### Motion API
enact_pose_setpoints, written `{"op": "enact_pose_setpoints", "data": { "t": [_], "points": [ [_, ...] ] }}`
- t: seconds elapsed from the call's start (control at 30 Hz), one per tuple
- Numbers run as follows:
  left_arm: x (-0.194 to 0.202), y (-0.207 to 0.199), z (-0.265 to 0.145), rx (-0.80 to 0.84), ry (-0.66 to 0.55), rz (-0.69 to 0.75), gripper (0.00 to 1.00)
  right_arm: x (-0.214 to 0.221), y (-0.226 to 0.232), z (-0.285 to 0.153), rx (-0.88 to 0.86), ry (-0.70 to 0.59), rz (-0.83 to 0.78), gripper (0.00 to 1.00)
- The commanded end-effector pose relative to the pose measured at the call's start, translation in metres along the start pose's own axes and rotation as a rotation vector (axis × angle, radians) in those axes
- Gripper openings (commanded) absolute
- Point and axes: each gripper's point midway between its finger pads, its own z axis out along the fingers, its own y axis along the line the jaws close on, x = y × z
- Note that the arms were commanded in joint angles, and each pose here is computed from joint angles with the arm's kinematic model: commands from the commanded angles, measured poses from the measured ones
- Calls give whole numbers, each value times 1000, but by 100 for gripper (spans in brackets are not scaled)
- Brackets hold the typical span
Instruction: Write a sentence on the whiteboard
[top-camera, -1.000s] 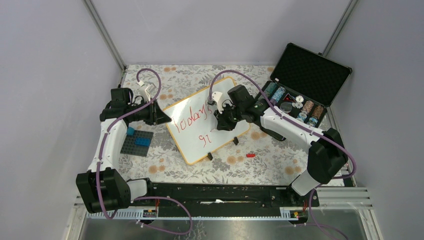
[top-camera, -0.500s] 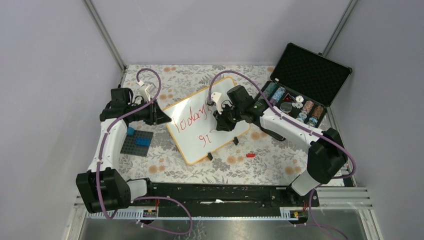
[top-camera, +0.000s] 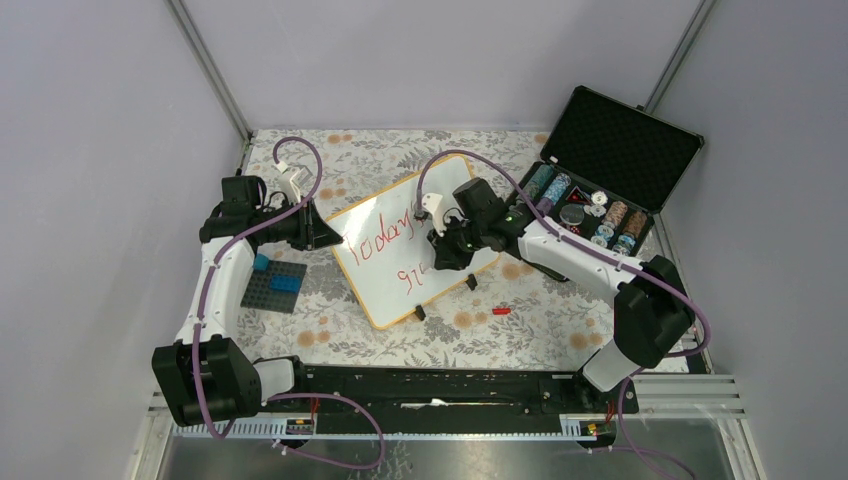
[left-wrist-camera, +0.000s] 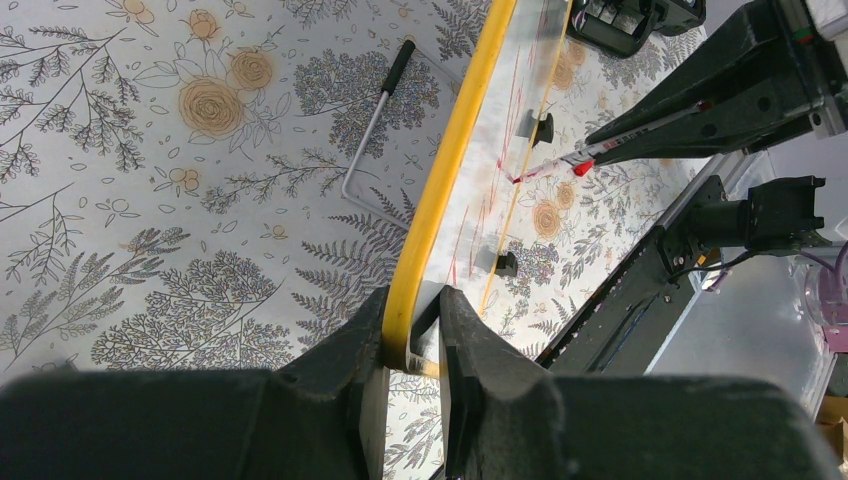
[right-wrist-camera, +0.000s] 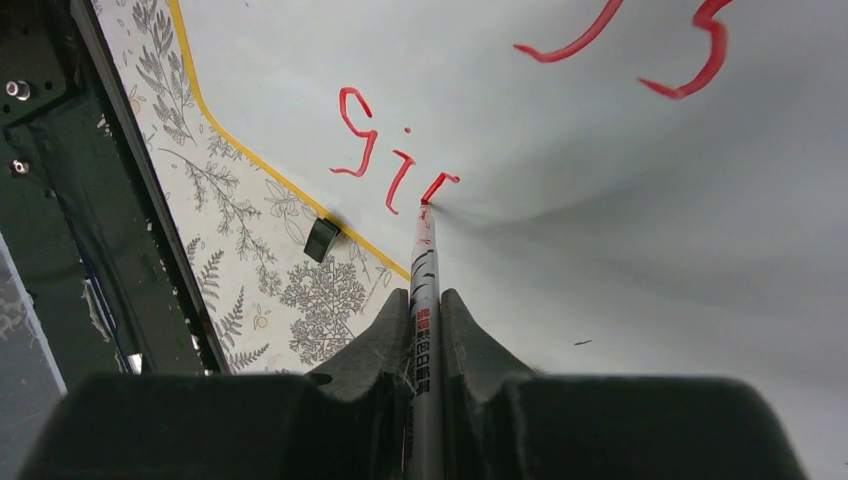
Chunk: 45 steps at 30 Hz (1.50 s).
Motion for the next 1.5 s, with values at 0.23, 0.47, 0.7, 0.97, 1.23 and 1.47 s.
{"op": "enact_pose_setpoints", "data": {
  "t": [0.23,0.47,0.7,0.97,1.23,1.47],
  "points": [
    [1,15,5,-52,19,48,5,20,4,6,-8,25,-20,0],
    [2,15,6,-53,21,47,5,15,19,9,-44,21,-38,0],
    [1,14,6,-51,19,49,5,-13,25,-4,-52,-51,-60,0],
    [1,14,6,-50,21,49,5,-24,15,-9,-5,-70,-73,0],
    [2,13,6,-54,21,52,5,-23,3,-3,46,-55,-73,0],
    [2,13,6,-51,22,51,5,-19,-8,-3,87,-42,-72,0]
  ]
}}
